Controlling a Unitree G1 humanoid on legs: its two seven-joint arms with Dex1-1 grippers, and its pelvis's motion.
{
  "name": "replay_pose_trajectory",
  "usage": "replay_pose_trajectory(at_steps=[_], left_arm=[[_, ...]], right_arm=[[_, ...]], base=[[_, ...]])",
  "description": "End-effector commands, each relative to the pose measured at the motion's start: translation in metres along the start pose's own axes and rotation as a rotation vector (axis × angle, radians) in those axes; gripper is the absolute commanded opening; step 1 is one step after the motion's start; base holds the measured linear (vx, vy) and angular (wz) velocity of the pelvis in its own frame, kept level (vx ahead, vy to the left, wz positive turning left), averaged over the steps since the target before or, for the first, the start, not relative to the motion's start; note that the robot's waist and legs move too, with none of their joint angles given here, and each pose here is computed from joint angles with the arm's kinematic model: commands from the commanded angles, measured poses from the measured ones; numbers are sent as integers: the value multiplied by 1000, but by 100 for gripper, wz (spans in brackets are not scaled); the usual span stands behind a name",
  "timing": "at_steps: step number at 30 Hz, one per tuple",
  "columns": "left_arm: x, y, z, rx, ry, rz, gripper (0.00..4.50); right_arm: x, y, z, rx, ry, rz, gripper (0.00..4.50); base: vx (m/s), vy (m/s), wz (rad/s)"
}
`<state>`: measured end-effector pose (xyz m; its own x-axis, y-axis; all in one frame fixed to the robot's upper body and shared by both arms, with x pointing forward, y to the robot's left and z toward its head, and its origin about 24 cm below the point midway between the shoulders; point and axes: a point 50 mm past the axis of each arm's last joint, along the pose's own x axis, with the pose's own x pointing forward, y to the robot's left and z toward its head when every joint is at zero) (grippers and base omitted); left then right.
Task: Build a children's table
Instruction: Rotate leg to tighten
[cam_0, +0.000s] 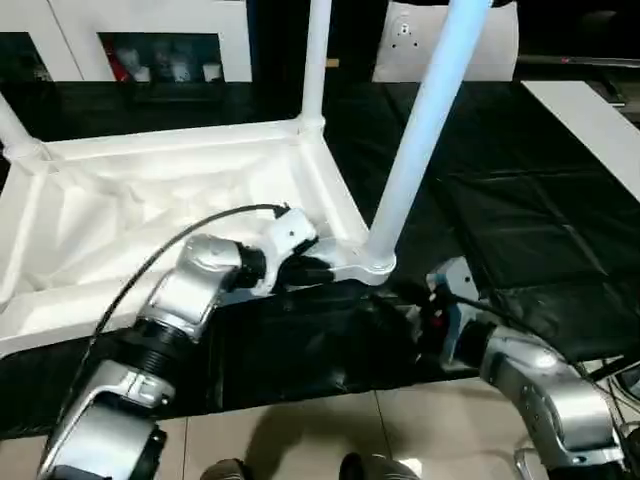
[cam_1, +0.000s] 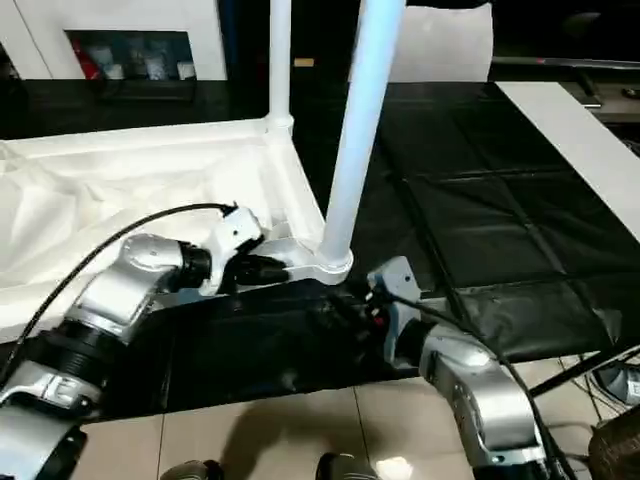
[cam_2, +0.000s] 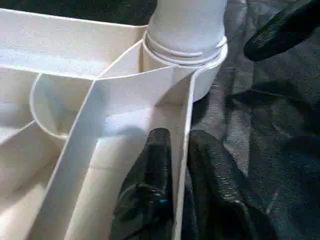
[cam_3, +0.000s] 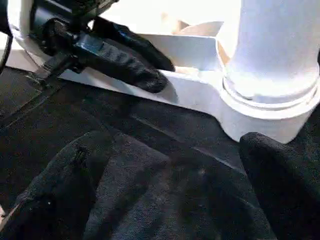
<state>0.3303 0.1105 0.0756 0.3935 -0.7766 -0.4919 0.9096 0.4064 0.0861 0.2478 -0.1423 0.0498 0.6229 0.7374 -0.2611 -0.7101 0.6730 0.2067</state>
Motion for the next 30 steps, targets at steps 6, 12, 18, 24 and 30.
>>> replay_pose_trajectory(at_steps=[6, 12, 18, 24, 30], left_arm=[[-1, 0, -12, 11, 77, 26, 94], [-6, -2, -17, 19, 143, -36, 67], [-7, -1, -15, 51, 147, -71, 27], [-5, -4, -10, 86, 103, -124, 7], [-9, -22, -10, 223, 70, -413, 7]], right_arm=[[-2, 3, 8, -28, -21, 21, 450], [-3, 2, 6, -56, -10, 19, 450], [-4, 0, 11, -68, -38, 16, 450], [-9, -4, 17, -78, -61, 13, 450], [-23, -15, 29, -131, -69, 81, 450]], base=[[0, 0, 0], [0, 0, 0], [0, 0, 0], [0, 0, 0], [0, 0, 0]])
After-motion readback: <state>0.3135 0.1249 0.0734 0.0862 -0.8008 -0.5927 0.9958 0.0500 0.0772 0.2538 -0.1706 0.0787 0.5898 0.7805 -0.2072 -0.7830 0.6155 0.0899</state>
